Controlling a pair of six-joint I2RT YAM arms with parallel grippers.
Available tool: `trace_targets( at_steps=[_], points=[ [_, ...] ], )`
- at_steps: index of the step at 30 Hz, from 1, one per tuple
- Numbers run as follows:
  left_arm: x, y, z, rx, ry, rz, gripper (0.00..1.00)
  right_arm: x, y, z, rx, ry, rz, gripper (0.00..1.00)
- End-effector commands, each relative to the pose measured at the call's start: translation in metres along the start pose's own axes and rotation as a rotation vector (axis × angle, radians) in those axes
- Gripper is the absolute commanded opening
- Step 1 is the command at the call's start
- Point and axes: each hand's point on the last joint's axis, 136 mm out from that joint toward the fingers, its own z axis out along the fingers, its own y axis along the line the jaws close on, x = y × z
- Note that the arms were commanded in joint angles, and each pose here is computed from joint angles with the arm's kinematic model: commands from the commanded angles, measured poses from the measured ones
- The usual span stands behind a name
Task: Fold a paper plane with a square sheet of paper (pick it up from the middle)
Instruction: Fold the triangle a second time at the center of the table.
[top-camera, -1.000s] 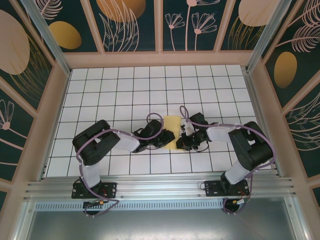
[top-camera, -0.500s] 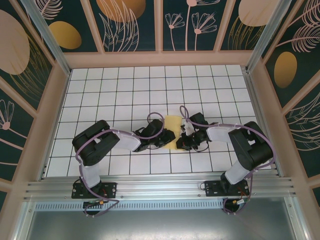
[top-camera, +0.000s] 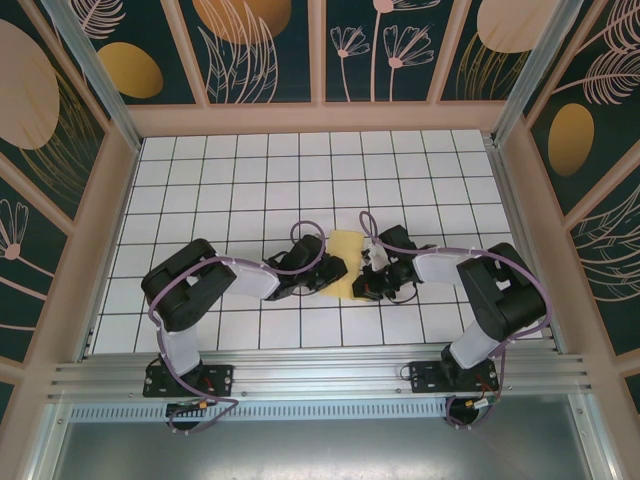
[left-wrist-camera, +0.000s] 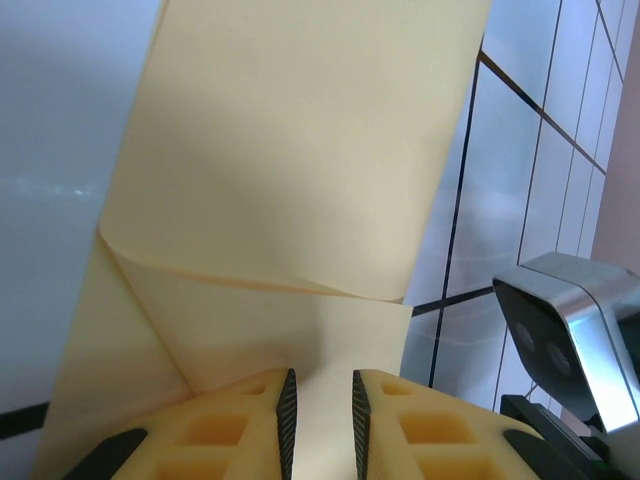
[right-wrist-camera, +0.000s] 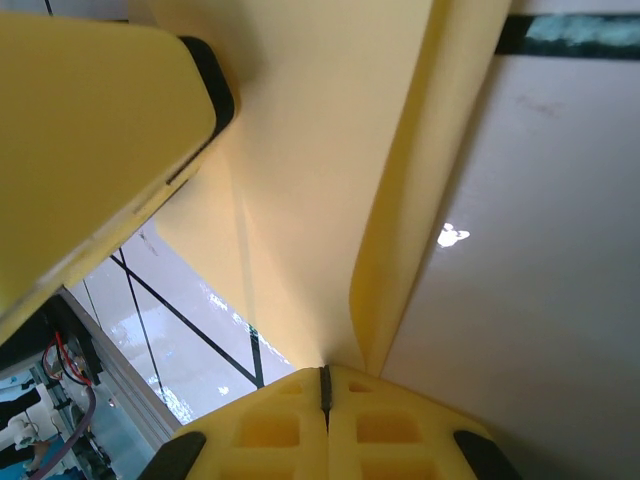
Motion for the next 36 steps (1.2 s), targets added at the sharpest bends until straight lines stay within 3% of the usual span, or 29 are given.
trace_targets(
  at_steps=[1,36],
  points=[
    [-0.028,0.029,-0.007,-0.124,-0.091,0.007,0.25,0.015,-0.027,0.001,0.114,0.029,0.076,0.07],
    [-0.071,0.043,-0.015,-0.234,-0.167,0.018,0.34,0.017,-0.027,0.000,0.111,0.028,0.076,0.07]
  ],
)
